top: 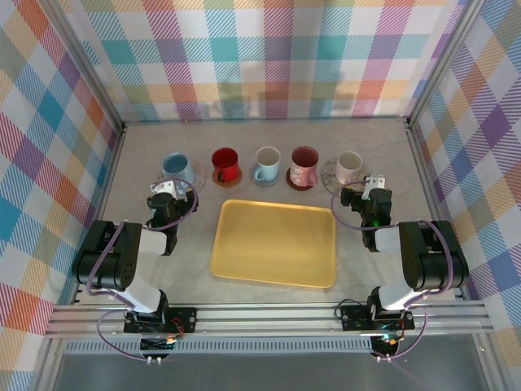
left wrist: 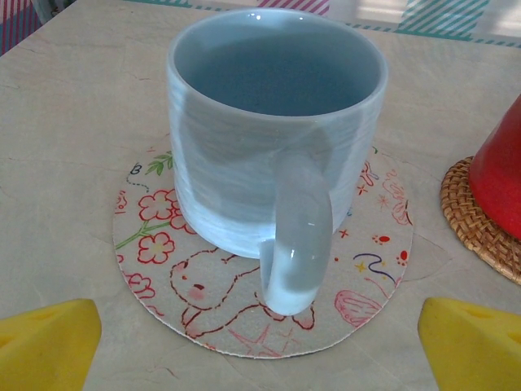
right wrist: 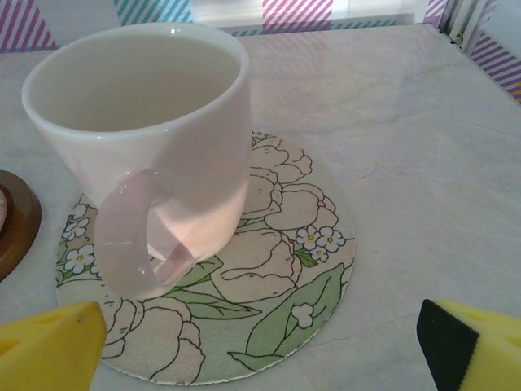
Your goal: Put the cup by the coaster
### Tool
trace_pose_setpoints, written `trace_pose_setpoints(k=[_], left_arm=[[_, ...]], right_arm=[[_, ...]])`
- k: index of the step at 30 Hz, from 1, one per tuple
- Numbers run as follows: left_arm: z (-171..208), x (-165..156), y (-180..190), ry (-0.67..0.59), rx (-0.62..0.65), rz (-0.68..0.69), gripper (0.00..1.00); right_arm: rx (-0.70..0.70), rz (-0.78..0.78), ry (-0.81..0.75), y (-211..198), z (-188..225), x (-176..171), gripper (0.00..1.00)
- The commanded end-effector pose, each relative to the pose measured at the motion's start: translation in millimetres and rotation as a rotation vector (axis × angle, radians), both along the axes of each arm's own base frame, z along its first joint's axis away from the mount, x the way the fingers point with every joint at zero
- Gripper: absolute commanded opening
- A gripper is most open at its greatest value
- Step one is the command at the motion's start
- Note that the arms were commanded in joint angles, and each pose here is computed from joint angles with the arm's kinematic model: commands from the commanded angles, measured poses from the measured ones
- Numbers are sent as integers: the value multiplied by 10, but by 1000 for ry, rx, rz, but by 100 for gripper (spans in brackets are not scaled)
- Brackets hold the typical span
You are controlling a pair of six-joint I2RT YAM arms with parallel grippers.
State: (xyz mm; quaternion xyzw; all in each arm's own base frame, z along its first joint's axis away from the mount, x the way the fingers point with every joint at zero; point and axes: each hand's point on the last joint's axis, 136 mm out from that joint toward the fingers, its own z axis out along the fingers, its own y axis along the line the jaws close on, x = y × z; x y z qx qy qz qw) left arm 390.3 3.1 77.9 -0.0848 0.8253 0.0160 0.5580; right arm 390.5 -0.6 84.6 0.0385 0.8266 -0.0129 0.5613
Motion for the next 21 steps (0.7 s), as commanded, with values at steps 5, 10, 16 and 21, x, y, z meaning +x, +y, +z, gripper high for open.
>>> trace_pose_setpoints(k=[5, 10, 16, 21], left_arm=[[58, 49, 27, -21, 11, -5, 100], [64, 58, 12, -21, 14, -16, 100], [32, 107, -174, 11, 13, -131, 100], [31, 105, -177, 11, 13, -132, 100]], right_arm=[[20, -4, -42, -2, 99, 54, 99], [21, -2, -42, 2, 100, 55, 99], [20, -2, -42, 3, 100, 55, 99], [20, -2, -41, 3, 95, 52, 99]])
